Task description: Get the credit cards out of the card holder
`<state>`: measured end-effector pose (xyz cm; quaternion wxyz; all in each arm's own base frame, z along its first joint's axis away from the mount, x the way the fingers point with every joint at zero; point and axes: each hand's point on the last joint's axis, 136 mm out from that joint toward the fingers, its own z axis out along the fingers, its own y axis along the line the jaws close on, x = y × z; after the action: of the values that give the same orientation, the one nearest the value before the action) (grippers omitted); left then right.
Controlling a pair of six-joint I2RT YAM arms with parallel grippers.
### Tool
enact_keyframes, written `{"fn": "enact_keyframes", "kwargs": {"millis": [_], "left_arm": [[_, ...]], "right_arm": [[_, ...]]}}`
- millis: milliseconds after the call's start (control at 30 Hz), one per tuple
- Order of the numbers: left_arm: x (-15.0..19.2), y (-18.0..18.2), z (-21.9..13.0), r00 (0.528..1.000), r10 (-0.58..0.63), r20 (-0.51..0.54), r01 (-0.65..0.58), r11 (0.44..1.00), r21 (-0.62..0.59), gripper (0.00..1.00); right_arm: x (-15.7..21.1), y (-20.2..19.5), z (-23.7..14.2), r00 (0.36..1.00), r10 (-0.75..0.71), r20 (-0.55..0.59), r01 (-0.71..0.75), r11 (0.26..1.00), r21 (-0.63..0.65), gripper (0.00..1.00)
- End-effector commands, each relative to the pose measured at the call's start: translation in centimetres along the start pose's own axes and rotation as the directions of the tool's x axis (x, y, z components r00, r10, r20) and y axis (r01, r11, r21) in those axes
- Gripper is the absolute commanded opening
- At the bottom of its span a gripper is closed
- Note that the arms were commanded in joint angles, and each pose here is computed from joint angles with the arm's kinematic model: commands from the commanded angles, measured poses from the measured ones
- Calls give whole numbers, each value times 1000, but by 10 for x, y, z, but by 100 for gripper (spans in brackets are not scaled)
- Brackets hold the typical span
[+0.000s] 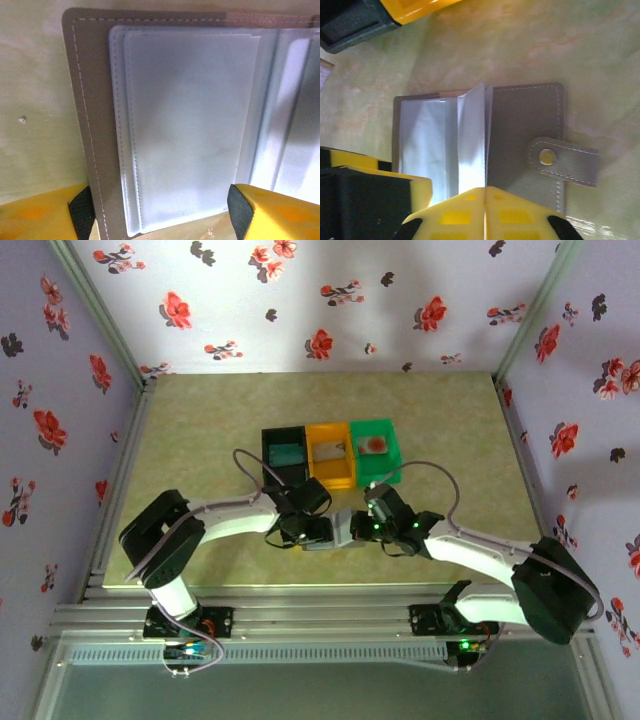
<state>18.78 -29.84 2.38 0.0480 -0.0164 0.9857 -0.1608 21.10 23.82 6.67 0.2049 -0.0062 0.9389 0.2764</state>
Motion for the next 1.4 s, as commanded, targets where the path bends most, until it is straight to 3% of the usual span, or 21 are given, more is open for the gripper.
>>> {"fn": "enact_keyframes", "kwargs": {"millis": [0, 300, 700, 1367], "left_arm": [[16, 13, 7, 997, -47, -57, 48, 999, 6, 74], [8, 26, -9, 996, -90, -12, 90, 995, 36, 74], [-3, 27, -33, 994, -103, 39, 100, 993, 66, 74], [-9, 19, -41, 995, -91, 48, 87, 993, 77, 74]], "right_arm": [[-2, 17, 2, 1000, -19, -9, 18, 999, -36, 13], [9, 38, 18, 998, -33, -51, 29, 996, -80, 19], [10, 48, 18, 997, -55, -50, 50, 995, -91, 37], [13, 40, 20, 997, -57, -45, 54, 996, -69, 39]]}}
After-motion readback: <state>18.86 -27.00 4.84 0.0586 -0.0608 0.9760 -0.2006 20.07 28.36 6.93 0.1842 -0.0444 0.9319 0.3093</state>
